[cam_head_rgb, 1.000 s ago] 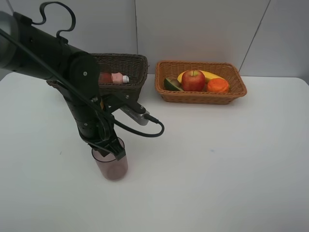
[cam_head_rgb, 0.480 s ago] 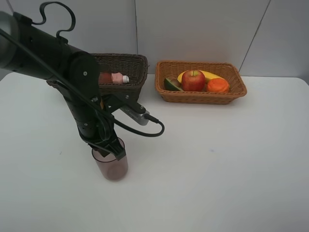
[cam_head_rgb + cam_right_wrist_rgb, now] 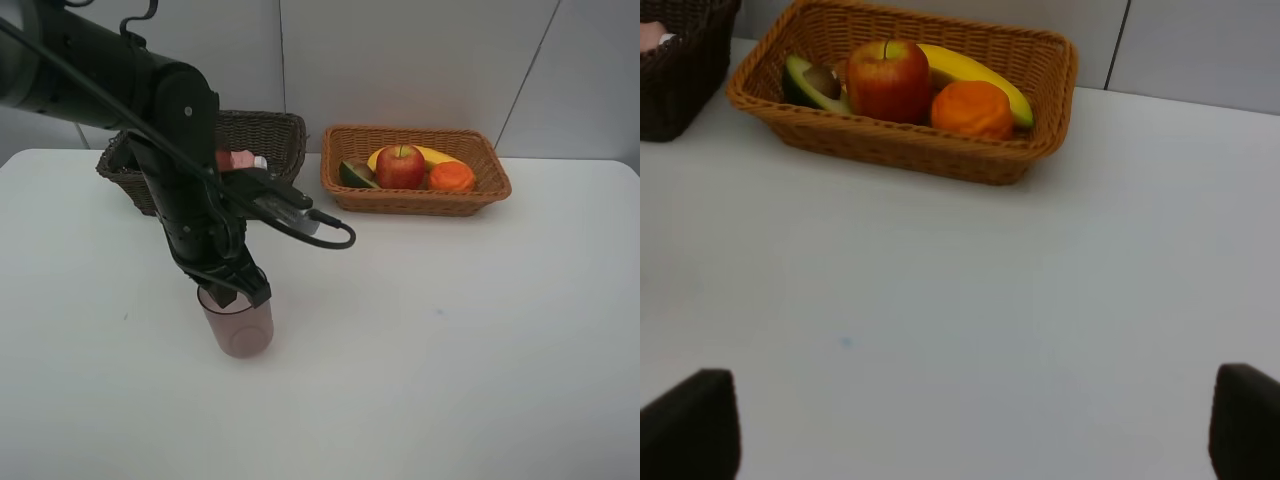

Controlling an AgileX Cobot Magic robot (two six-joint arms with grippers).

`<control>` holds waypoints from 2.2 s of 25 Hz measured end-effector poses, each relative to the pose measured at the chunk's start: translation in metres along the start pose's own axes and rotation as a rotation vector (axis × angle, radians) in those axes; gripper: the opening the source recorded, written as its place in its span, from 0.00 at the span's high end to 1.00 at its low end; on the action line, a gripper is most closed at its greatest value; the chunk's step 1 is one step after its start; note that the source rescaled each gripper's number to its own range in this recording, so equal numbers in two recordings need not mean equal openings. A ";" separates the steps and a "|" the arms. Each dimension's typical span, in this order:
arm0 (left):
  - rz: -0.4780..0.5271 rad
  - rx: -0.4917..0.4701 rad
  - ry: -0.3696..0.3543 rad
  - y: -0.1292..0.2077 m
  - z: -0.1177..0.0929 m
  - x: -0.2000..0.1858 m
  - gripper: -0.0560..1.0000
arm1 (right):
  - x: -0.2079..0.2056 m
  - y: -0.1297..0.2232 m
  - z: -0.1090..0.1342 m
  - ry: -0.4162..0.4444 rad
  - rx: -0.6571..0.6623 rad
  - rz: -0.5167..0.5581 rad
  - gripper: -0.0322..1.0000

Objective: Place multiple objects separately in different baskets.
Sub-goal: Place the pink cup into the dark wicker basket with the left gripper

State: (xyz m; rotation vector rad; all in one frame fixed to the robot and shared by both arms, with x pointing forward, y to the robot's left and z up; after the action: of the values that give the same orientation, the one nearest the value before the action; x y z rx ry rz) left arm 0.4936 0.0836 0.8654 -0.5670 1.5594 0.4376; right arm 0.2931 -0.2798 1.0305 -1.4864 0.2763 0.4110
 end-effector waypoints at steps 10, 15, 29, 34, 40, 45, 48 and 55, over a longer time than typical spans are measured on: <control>-0.020 -0.025 0.004 -0.023 0.016 -0.043 0.93 | 0.000 0.000 0.000 0.000 0.000 0.000 0.02; -0.067 -0.046 -0.005 -0.037 0.029 -0.073 0.93 | 0.000 0.000 0.000 0.000 0.000 0.000 0.02; -0.258 -0.078 -0.227 -0.063 0.096 -0.139 0.93 | 0.000 0.000 0.000 0.000 0.000 0.000 0.02; -0.345 -0.037 -0.368 -0.075 0.119 -0.150 0.93 | 0.000 0.000 0.000 0.000 0.000 0.000 0.02; -0.410 0.015 -0.469 -0.092 0.137 -0.147 0.93 | 0.000 0.000 0.000 0.000 0.000 0.000 0.02; -0.435 0.058 -0.517 -0.107 0.149 -0.130 0.93 | 0.000 0.000 0.000 0.000 0.000 0.000 0.02; -0.437 0.092 -0.548 -0.114 0.156 -0.119 0.93 | 0.000 0.000 0.000 0.000 0.000 0.000 0.02; -0.413 0.151 -0.585 -0.124 0.167 -0.092 0.93 | 0.000 0.000 0.000 0.000 0.000 0.000 0.02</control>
State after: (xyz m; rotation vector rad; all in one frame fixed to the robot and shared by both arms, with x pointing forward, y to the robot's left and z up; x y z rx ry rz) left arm 0.7031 0.0915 0.9531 -0.5630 0.8772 0.1438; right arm 0.2931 -0.2798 1.0305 -1.4864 0.2763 0.4110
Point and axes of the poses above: a point on each arm's last joint axis where the gripper is mounted, x pointing out along that axis toward the gripper, z along the wrist's bending axis when the last joint is at zero, y = z × x, the point moved 7 cm from there along x, pointing out along that axis toward the gripper, and after that the axes turned 13 degrees about x, right-handed, at the moved point
